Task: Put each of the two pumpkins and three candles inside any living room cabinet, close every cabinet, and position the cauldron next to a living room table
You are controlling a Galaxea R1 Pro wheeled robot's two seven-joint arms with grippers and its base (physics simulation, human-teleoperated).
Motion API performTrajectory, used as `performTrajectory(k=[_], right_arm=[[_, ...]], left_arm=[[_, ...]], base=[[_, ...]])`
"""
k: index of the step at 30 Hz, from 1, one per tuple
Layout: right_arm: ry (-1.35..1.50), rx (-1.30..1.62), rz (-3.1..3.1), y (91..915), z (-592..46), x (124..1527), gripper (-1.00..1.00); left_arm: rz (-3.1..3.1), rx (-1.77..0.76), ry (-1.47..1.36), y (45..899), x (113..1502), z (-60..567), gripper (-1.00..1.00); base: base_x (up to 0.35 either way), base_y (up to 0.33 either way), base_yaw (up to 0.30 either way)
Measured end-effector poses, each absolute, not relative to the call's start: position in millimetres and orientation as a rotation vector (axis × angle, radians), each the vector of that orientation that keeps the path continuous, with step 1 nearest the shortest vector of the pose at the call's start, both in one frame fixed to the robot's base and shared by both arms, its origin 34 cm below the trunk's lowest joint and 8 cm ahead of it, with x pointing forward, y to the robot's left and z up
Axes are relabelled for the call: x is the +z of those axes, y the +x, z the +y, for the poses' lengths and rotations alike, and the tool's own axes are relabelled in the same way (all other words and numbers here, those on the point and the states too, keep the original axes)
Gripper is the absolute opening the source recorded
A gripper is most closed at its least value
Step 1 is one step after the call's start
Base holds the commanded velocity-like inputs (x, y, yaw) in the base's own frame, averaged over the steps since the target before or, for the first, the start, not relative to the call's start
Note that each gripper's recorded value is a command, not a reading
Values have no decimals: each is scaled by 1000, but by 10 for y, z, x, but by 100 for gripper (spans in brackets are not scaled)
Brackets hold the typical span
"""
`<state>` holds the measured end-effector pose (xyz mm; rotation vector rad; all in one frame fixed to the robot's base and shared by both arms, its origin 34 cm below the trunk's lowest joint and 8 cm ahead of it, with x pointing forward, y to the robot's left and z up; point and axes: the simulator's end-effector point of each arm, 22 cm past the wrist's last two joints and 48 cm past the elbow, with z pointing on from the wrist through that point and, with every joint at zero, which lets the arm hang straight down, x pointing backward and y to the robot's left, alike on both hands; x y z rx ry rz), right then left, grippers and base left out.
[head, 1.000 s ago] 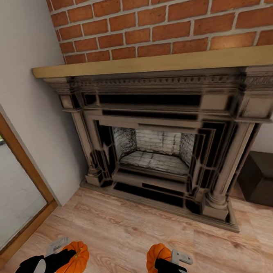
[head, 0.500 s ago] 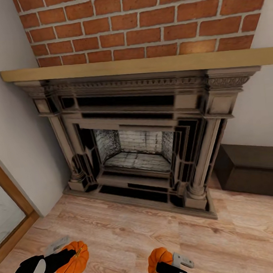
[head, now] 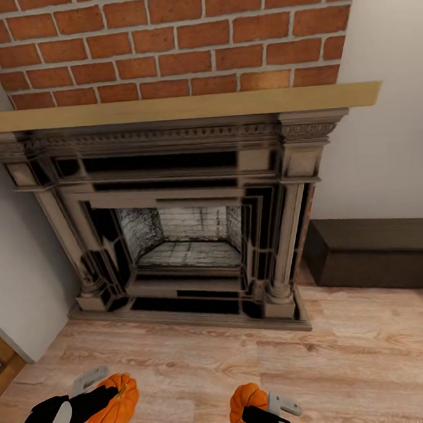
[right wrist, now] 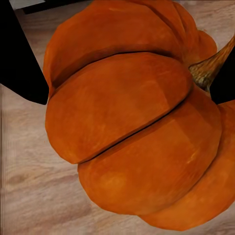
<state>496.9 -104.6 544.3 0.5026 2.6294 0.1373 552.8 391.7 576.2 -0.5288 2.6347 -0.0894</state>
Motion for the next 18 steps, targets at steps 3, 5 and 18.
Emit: performTrajectory(k=[3,5,18], right_arm=[[502,137,2626,4977,-1049,5454,-100],[502,139,2624,4982,-1045,5463,-100],[540,141,2566,5087,-1073,5560,-100]], left_arm=[[2631,-90,-528,5535,5775,3917,-100],[2629,-90,-528,5539,5783,3917,-100],[2614,-107,-528,5575,5837,3858,-100]], base=[[0,0,-250],[0,0,-250],[0,0,-213]])
